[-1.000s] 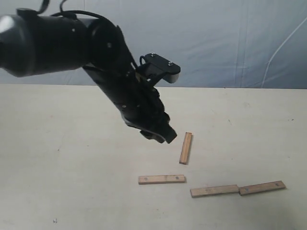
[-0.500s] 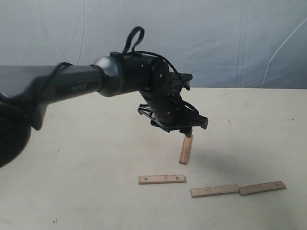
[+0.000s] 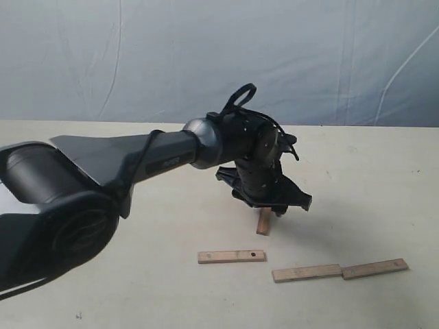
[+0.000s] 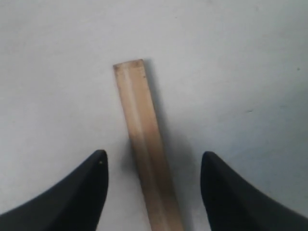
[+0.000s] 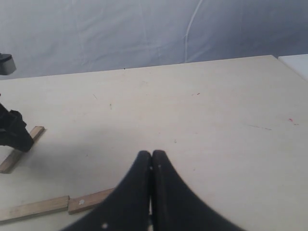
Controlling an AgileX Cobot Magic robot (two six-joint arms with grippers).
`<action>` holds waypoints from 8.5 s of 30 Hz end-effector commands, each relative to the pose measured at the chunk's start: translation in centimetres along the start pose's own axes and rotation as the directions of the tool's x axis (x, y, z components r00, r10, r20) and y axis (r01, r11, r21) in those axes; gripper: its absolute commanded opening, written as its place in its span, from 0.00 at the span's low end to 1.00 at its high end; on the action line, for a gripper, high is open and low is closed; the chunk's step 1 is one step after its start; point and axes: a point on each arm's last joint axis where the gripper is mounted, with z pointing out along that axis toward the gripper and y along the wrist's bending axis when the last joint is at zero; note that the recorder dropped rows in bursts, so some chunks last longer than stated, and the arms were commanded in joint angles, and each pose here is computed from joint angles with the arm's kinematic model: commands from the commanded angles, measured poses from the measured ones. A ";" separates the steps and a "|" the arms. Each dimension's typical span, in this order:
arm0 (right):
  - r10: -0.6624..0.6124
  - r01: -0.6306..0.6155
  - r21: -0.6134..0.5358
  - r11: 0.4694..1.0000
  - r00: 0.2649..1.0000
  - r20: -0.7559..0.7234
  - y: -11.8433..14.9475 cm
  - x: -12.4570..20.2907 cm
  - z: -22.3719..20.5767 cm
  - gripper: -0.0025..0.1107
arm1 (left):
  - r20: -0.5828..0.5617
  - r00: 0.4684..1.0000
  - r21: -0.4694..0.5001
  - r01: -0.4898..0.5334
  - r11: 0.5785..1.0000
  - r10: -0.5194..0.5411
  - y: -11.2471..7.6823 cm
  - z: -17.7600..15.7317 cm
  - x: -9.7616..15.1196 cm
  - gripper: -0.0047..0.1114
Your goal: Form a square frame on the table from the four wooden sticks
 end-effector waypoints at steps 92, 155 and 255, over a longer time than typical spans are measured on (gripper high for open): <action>-0.005 0.005 -0.001 1.000 1.000 0.006 0.0 0.1 0.0 0.01 | 0.151 0.877 -0.160 0.476 0.865 -0.455 2.3 -9.3 12.3 0.04; -0.005 0.007 -0.008 1.000 0.987 0.163 0.1 -1.3 -0.1 0.01 | 0.805 0.475 0.237 0.291 0.927 -0.355 12.8 -29.8 29.9 0.04; -0.566 0.148 -0.558 0.816 0.397 -0.722 23.8 -5.2 26.9 0.01 | 0.935 0.254 0.084 0.517 0.852 -0.247 14.9 -25.9 39.0 0.04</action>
